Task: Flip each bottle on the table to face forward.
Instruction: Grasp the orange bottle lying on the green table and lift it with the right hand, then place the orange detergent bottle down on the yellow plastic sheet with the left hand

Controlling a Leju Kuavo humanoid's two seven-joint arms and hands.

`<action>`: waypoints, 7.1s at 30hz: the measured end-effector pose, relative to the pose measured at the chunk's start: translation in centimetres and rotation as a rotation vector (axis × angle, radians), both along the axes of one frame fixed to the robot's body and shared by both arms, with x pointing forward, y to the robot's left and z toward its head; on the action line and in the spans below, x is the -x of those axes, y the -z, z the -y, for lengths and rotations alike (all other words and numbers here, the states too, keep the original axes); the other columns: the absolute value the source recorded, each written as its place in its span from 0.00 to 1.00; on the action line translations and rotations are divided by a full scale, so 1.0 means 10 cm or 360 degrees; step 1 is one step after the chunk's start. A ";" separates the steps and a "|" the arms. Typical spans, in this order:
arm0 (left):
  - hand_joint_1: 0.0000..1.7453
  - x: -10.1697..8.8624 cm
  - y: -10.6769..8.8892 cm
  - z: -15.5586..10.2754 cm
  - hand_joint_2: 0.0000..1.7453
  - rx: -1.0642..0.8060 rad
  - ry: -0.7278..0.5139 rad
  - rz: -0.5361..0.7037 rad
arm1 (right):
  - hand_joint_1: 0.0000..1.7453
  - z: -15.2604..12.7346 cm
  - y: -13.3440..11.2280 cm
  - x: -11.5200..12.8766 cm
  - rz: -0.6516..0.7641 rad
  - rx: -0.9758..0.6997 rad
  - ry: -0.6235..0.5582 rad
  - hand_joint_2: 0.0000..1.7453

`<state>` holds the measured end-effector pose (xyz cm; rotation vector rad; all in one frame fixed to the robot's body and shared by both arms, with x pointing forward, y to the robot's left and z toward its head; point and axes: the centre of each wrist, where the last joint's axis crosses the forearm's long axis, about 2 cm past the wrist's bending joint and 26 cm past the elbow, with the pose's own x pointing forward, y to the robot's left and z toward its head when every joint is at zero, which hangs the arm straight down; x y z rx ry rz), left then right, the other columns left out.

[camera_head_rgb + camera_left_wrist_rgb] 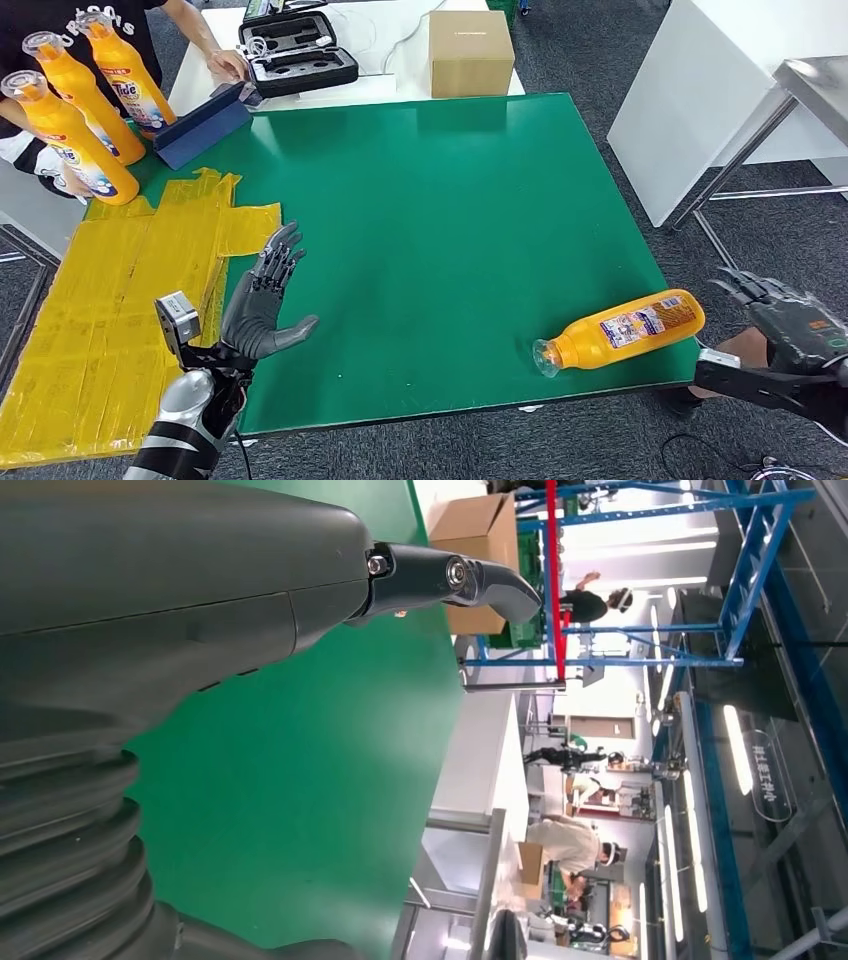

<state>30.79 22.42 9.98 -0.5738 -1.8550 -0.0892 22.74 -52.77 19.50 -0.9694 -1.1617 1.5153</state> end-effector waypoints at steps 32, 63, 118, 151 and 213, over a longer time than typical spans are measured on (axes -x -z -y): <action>0.00 -0.03 -0.04 0.08 1.00 0.0020 0.0021 -0.0001 | 0.31 -0.40 0.78 -0.61 -0.0442 0.0090 0.0100 1.00; 0.00 -0.02 -0.02 0.09 1.00 -0.0002 0.0014 -0.0044 | 1.00 -0.76 1.01 -0.83 0.0012 0.0095 0.0076 1.00; 0.00 -0.48 -0.37 0.85 1.00 -0.0087 0.0313 -0.0016 | 1.00 -4.22 0.76 -1.07 -0.0097 -0.2657 -0.0460 1.00; 0.00 -0.45 -0.55 0.93 1.00 -0.0074 0.0264 0.0106 | 1.00 -4.26 1.16 -0.89 -0.0382 -0.2499 -0.0301 1.00; 1.00 -0.62 -0.38 0.78 1.00 -0.0178 0.0283 0.0005 | 1.00 -4.36 1.06 -0.89 -0.0327 -0.2157 -0.0456 1.00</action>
